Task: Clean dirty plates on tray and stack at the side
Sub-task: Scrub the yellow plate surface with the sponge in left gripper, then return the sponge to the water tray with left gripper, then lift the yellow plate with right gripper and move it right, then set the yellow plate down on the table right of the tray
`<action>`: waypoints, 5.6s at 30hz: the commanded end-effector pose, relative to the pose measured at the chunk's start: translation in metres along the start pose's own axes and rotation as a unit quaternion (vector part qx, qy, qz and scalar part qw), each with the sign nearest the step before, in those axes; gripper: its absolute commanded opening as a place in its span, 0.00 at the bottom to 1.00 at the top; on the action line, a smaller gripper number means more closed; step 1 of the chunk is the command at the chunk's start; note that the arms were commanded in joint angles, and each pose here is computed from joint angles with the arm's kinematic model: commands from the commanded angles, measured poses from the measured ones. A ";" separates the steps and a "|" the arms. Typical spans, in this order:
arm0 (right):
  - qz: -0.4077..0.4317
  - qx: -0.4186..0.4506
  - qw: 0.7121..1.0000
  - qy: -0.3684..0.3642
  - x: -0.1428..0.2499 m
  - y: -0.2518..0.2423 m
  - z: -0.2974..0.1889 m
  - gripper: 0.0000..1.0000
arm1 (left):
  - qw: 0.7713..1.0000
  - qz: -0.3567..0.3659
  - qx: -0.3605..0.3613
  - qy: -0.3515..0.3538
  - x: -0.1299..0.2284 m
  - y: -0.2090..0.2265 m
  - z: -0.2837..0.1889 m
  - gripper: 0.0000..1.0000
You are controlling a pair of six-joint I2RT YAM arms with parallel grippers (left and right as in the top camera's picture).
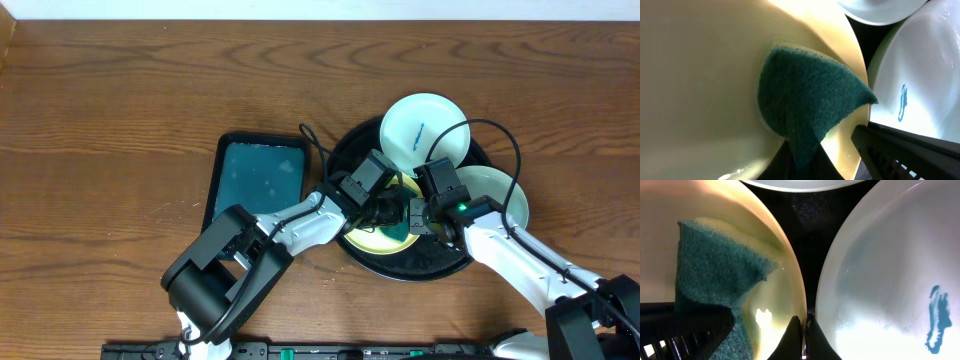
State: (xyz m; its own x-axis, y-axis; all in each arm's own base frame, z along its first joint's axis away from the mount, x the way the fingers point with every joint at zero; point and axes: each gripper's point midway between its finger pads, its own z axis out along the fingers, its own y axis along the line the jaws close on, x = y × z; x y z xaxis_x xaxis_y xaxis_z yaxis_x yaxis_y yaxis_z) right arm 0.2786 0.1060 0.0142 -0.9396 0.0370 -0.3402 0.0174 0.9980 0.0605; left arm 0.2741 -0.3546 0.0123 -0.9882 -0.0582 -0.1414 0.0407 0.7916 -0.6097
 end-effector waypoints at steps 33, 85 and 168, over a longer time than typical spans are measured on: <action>-0.011 -0.026 1.000 0.013 0.005 0.009 -0.001 0.01 | 0.916 0.021 -0.370 -0.153 -0.056 0.104 -0.234 0.08; -0.293 0.327 0.819 -0.369 -0.072 0.063 -0.221 0.01 | 0.947 0.009 -0.243 -0.207 -0.031 0.121 -0.285 0.83; 0.296 0.104 0.949 -0.003 -0.006 -0.201 -0.097 0.54 | 0.947 0.009 -0.243 -0.207 -0.031 0.121 -0.285 0.84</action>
State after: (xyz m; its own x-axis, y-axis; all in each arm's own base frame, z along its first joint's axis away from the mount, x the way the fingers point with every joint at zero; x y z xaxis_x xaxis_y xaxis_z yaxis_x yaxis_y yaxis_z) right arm 0.2687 -0.0940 0.1337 -0.7181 0.6018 -0.3496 0.5611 0.7978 0.2208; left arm 0.2638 -0.0851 0.1585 -0.8500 -0.1945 -0.4895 -0.1161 0.9756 -0.1862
